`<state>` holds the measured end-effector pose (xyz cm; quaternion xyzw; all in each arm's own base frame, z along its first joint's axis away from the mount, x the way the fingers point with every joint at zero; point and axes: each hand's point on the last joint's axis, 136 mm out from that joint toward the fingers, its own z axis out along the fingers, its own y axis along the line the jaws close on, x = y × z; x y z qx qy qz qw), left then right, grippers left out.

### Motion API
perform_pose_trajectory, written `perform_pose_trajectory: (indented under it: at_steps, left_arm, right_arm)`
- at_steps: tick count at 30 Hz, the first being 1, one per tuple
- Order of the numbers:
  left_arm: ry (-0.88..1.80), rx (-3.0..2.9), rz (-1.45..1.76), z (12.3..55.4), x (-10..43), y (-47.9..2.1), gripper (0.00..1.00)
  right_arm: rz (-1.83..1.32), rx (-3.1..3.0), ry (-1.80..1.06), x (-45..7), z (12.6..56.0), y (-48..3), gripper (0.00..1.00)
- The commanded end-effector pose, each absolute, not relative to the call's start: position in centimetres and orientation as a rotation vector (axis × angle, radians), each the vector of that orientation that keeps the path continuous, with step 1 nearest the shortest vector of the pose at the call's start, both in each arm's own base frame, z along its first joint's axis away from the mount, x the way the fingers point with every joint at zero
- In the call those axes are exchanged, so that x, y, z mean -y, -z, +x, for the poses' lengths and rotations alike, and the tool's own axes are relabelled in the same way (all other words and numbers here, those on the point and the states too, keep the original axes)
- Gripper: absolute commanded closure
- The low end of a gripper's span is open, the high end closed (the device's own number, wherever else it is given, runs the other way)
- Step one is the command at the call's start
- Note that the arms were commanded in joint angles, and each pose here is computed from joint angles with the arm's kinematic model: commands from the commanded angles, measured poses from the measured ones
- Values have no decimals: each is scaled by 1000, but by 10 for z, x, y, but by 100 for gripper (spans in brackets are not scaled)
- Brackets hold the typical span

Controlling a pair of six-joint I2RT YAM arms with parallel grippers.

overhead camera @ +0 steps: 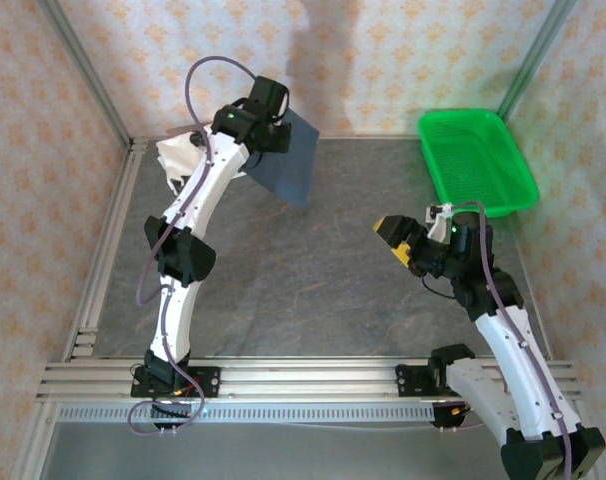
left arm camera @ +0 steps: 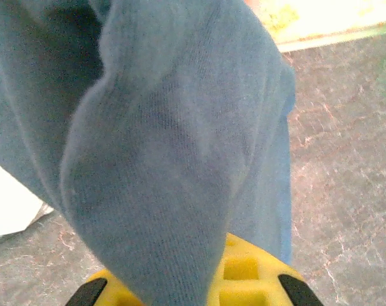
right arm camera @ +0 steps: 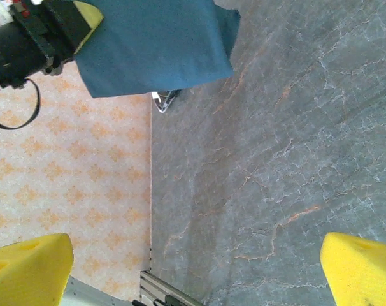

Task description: Fold and stack the t-shirts

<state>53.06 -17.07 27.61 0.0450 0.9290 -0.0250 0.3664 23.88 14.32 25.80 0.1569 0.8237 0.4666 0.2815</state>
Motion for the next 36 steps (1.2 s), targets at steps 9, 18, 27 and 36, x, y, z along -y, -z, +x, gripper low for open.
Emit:
perform_pose_trajectory:
  at_steps: [9,18,27,36]
  left_arm:
    - [93,-2282,21,571,121,-300,100]
    - [173,-2224,-119,594,85,-305,100]
    - [229,-2145,-283,619,47,-308,100]
    - [240,-2118,-415,636,5,-290,100]
  right_arm:
    - [370,-2194,-1287,-151,251,-263,1]
    - [401,-2219,-1282,-152,257,-248,1]
    - [422,-2226,-1269,-151,262,-242,1]
    - [465,-2231,-1255,-149,265,-231,1]
